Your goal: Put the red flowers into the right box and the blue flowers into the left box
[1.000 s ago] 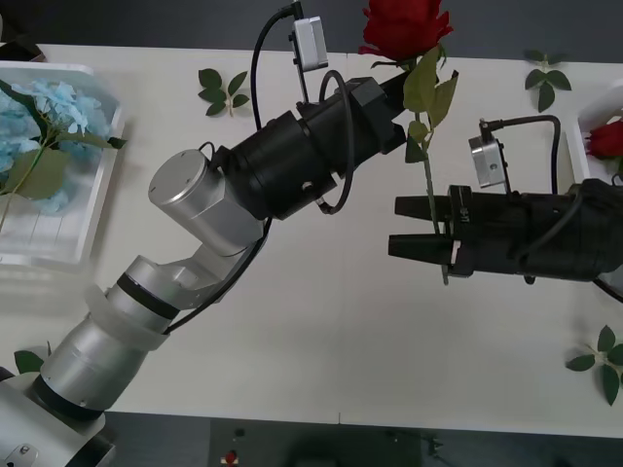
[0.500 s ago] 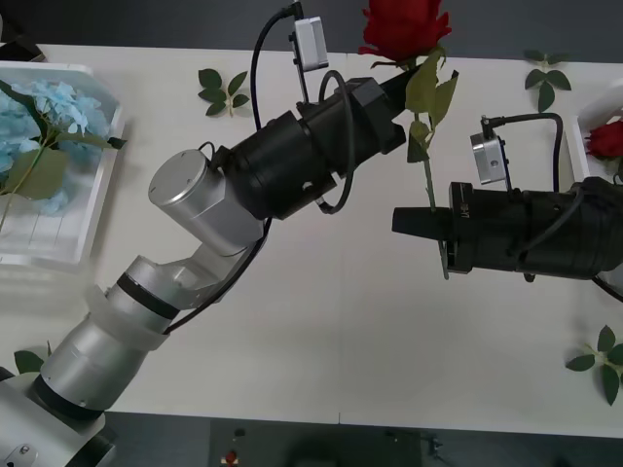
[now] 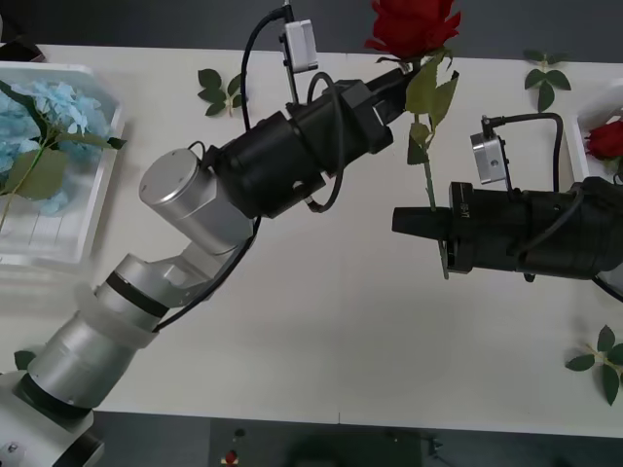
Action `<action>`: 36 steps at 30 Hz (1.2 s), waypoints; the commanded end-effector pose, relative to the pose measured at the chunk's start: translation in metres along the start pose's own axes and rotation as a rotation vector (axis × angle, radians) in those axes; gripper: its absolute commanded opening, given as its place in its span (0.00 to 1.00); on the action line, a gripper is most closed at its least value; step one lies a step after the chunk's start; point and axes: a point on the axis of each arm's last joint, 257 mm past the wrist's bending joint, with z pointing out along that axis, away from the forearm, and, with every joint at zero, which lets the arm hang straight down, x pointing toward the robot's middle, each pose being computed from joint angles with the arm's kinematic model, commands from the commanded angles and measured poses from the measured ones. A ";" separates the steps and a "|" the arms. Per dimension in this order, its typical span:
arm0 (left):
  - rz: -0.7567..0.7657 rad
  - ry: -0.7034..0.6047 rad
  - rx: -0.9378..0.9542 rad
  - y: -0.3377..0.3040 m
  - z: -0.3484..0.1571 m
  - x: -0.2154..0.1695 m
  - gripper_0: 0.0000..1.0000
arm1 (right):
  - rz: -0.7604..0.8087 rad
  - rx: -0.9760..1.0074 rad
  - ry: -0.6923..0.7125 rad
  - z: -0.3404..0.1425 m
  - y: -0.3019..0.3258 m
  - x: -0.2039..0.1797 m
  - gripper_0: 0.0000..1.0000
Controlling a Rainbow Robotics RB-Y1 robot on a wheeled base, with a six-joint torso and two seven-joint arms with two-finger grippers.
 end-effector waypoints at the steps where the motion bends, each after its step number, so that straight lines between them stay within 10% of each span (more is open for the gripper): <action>1: 0.073 0.062 -0.025 0.016 -0.034 -0.008 0.87 | -0.022 -0.038 -0.052 0.005 0.014 -0.027 0.00; 21: 0.082 0.620 -0.173 0.062 -0.276 -0.057 0.87 | 0.346 0.543 0.121 -0.198 -0.130 -0.042 0.00; 36: 0.161 0.635 -0.223 0.000 -0.273 -0.036 0.87 | 0.464 1.110 0.152 -0.408 -0.218 -0.009 0.00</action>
